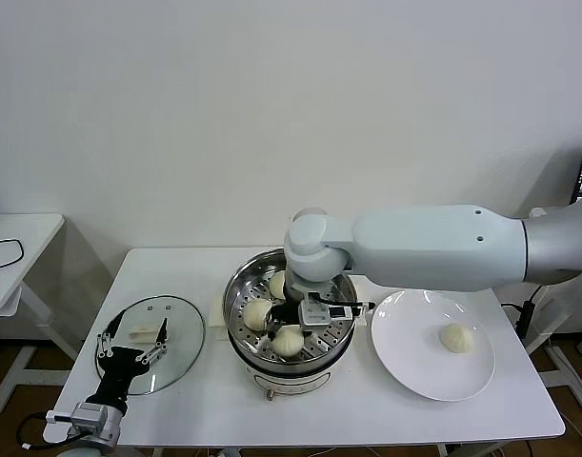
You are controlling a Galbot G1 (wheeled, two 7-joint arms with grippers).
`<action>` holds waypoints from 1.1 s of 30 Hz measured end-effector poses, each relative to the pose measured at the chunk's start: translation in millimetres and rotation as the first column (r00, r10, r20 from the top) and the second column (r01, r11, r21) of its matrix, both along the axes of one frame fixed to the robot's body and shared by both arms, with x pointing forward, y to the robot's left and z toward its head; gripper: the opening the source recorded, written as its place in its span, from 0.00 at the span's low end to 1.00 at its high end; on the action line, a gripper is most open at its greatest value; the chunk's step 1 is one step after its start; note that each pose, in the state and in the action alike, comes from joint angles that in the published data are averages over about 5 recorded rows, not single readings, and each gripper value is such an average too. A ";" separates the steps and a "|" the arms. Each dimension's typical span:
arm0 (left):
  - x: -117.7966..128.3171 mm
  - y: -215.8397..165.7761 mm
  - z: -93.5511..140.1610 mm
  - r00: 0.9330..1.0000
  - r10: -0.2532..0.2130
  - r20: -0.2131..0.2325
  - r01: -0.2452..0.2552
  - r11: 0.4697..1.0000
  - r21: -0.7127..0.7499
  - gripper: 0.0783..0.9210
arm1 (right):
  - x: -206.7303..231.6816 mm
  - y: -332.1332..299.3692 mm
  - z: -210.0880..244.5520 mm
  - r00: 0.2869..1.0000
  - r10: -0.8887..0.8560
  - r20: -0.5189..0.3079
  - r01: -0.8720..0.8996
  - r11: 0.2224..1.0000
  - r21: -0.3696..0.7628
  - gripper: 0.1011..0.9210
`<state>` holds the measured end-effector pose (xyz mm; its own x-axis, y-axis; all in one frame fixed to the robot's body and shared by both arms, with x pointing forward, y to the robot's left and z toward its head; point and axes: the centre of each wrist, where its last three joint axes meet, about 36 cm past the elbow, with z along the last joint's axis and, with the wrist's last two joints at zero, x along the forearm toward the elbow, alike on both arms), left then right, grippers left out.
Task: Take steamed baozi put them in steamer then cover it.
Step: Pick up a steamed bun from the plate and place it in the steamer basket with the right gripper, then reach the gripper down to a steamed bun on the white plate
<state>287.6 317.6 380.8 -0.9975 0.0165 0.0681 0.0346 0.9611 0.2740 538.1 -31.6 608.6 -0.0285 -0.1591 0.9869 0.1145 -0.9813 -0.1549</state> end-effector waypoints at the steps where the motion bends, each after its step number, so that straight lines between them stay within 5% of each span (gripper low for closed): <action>1: -0.2 0.2 0.0 1.000 0.001 0.000 -0.001 1.000 0.000 0.88 | 0.1 0.2 -1.5 1.000 -0.002 -0.002 0.002 1.000 -0.002 0.70; 9: -0.4 1.6 0.0 1.000 0.002 -0.001 -0.002 1.000 0.002 0.88 | 1.3 -4.5 4.0 1.000 -0.031 -0.004 0.031 0.999 0.009 0.86; 20: 0.3 -4.2 0.8 1.000 -0.015 0.001 0.015 1.000 -0.001 0.88 | 24.7 -72.3 63.3 0.959 -0.282 -0.002 0.282 0.958 0.049 0.88; 26: 0.3 -8.4 3.3 1.000 -0.026 0.007 0.026 1.000 0.000 0.88 | 42.6 -150.8 74.5 0.822 -0.569 -0.033 0.570 0.820 0.053 0.88; 33: 0.4 -13.2 6.1 0.999 -0.037 0.013 0.037 0.999 -0.003 0.88 | 53.2 -248.5 53.9 0.549 -0.833 -0.063 0.835 0.550 0.007 0.88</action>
